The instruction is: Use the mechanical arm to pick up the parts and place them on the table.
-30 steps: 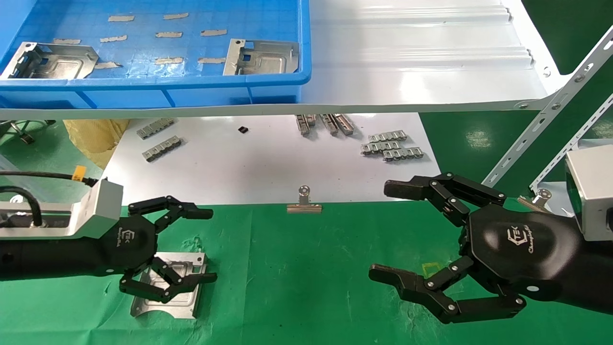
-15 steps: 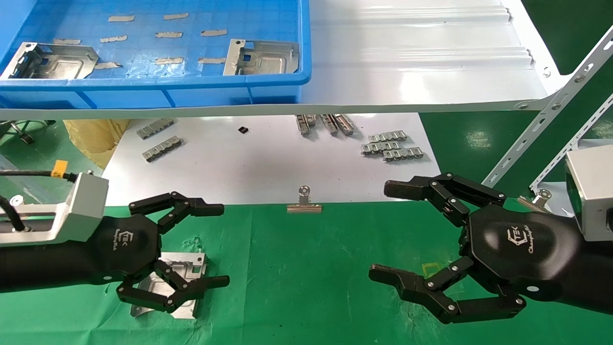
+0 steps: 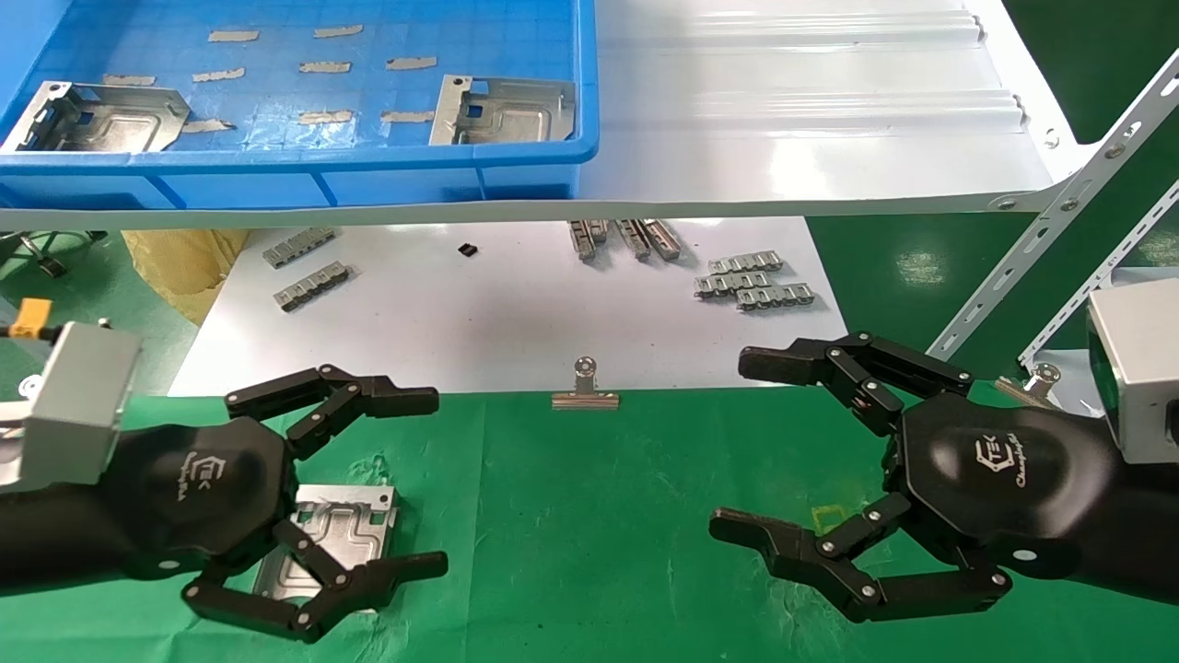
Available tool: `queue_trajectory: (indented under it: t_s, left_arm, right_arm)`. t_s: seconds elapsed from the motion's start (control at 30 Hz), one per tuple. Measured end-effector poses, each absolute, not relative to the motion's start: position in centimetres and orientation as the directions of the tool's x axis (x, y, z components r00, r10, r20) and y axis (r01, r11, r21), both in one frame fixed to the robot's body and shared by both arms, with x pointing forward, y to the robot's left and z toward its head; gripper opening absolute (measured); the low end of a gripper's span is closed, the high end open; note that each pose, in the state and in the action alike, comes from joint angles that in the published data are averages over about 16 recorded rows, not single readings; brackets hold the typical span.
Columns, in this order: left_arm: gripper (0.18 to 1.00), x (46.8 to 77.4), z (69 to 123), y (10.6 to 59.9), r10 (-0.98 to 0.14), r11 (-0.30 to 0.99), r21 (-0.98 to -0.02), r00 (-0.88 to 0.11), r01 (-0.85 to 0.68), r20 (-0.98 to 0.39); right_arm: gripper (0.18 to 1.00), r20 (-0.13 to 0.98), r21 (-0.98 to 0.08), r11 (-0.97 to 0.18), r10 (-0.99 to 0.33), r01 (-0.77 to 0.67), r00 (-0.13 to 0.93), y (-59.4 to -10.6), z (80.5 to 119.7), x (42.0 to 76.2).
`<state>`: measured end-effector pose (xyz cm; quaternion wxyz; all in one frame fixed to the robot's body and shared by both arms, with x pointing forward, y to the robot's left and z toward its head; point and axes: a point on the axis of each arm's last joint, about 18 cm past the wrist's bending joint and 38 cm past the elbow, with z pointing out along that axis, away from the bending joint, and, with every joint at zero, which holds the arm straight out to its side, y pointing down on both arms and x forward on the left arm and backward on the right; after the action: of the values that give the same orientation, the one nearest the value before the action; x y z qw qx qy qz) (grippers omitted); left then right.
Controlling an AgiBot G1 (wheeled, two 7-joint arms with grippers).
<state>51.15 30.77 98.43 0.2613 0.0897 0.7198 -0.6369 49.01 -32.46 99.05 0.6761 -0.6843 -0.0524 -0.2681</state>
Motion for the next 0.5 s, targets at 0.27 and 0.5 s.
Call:
queue_trajectory:
  t_s: [0.27,0.5]
  left_arm:
    - [1.001,48.7,99.0,30.2,-0.187,0.129,-0.876,-0.856,0.465,-0.482]
    - [1.001,47.3,99.3,30.0,-0.175,0.110,-0.877,-0.859,0.468,-0.481]
  right_arm:
    - [1.001,0.438,-0.897,-0.080,-0.291,0.434,0.851,-32.5,99.0,49.0]
    - [1.001,0.438,-0.897,-0.080,-0.291,0.434,0.851,-32.5,99.0,49.0]
